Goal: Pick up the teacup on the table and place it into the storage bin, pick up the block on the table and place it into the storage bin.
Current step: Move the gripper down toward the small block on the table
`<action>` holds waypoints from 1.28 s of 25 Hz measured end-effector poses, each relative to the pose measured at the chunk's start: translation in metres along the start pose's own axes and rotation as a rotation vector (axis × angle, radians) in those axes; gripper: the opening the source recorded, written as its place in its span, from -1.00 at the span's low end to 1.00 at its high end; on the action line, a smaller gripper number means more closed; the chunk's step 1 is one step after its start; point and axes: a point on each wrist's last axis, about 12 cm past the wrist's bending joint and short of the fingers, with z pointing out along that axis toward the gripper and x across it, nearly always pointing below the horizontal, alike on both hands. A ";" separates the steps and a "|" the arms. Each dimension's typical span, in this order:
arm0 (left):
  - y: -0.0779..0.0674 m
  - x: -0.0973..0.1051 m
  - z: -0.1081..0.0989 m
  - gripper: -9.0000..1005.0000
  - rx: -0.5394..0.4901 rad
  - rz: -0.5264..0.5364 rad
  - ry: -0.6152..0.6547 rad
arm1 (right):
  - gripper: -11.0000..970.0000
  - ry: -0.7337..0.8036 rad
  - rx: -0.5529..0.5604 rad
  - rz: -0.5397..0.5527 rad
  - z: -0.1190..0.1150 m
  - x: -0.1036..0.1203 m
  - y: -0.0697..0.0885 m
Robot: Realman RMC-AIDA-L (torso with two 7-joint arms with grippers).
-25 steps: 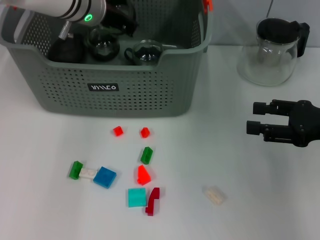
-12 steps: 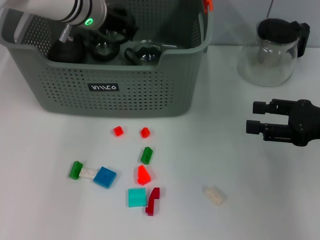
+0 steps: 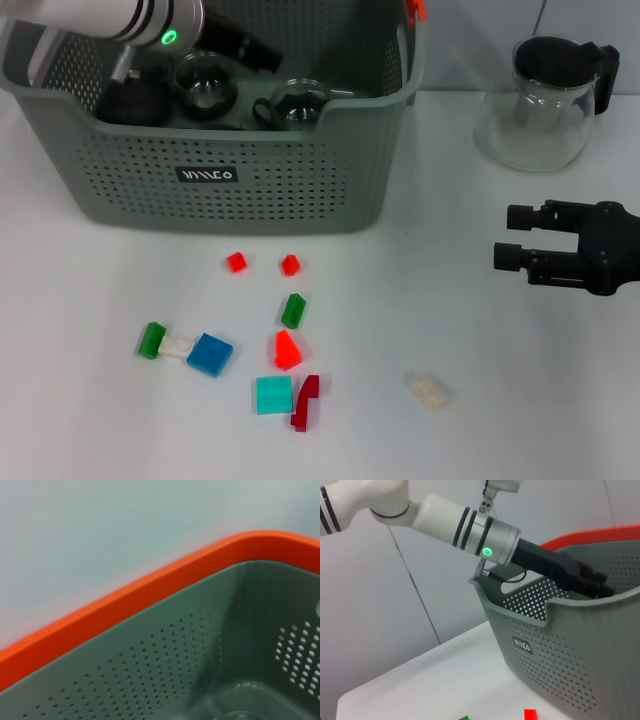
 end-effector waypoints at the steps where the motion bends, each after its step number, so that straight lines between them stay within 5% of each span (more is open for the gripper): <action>1: 0.001 -0.001 -0.002 -0.10 -0.001 -0.011 -0.007 | 0.43 0.000 0.000 0.001 0.000 0.000 0.000; 7: 0.014 -0.023 -0.050 0.13 0.022 -0.126 -0.166 | 0.42 0.005 0.002 -0.003 -0.005 0.000 -0.001; 10: 0.015 -0.026 -0.089 0.46 0.167 -0.209 -0.302 | 0.42 0.014 -0.007 -0.015 -0.006 -0.001 -0.001; 12: 0.009 -0.017 -0.112 0.46 0.328 -0.219 -0.394 | 0.42 0.035 -0.022 -0.025 -0.007 -0.001 0.000; 15: -0.011 0.015 -0.137 0.47 0.611 -0.130 -0.513 | 0.41 0.089 -0.060 -0.042 -0.005 -0.001 0.002; 19: -0.041 0.070 -0.150 0.47 0.813 0.034 -0.596 | 0.41 0.170 -0.109 -0.058 -0.001 -0.004 0.003; 28: -0.071 0.161 -0.128 0.49 0.850 0.138 -0.577 | 0.40 0.384 -0.127 -0.034 0.019 -0.033 -0.002; 32: -0.076 0.184 -0.123 0.54 0.834 0.190 -0.569 | 0.39 0.514 -0.140 -0.050 0.037 -0.044 0.000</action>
